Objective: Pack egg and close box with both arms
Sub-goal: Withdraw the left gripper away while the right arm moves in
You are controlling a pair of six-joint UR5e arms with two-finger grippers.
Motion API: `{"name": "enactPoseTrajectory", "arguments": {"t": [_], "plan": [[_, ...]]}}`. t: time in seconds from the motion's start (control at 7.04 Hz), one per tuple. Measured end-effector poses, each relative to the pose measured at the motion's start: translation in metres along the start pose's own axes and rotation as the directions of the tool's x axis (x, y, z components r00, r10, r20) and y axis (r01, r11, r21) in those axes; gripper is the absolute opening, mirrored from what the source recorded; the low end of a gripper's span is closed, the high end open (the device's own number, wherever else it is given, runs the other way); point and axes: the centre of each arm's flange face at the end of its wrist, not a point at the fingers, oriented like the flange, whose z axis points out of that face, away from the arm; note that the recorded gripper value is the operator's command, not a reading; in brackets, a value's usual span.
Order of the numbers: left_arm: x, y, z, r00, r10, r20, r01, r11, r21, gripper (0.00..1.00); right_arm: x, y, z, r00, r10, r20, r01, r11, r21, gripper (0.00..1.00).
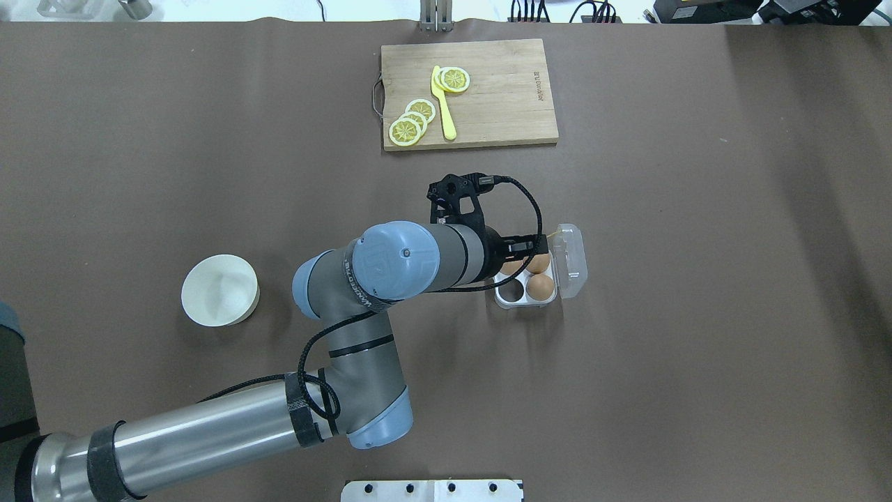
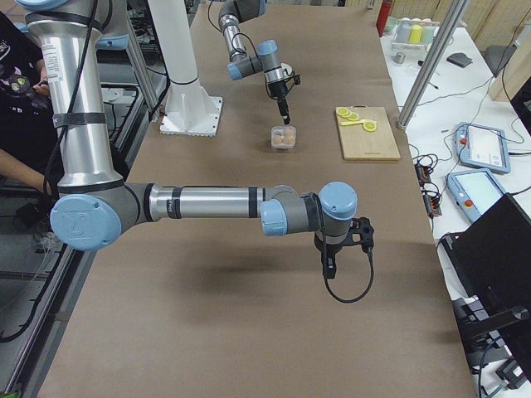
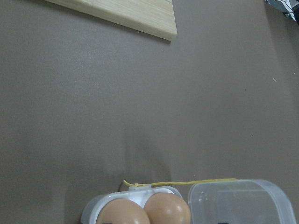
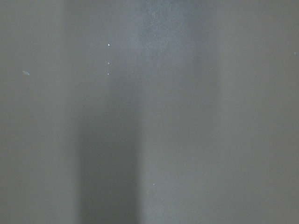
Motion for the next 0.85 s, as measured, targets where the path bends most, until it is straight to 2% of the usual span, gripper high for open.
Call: {"name": "enactPoseTrajectory", "arguments": {"t": [0.28, 0.57, 0.71, 0.85], "plan": [[-0.010, -0.024, -0.025, 1.000, -0.002, -0.013, 0.001, 0.999, -0.048, 0.78, -0.018, -0.004, -0.006, 1.000, -0.008, 0.003, 0.008, 1.000, -0.003, 1.00], [-0.036, -0.068, -0.074, 1.000, 0.014, 0.013, -0.013, 0.995, -0.094, 0.78, -0.051, -0.007, -0.013, 0.999, -0.030, 0.045, 0.031, 0.999, -0.014, 0.99], [-0.054, -0.096, -0.112, 0.998, 0.030, 0.046, -0.024, 0.993, -0.119, 0.78, -0.075, -0.006, -0.011, 0.996, -0.058, 0.075, 0.060, 0.998, -0.024, 0.85], [-0.072, -0.123, -0.151, 0.996, 0.046, 0.079, -0.035, 0.990, -0.137, 0.78, -0.102, -0.004, -0.004, 0.990, -0.101, 0.094, 0.105, 0.994, -0.036, 0.61]]}}
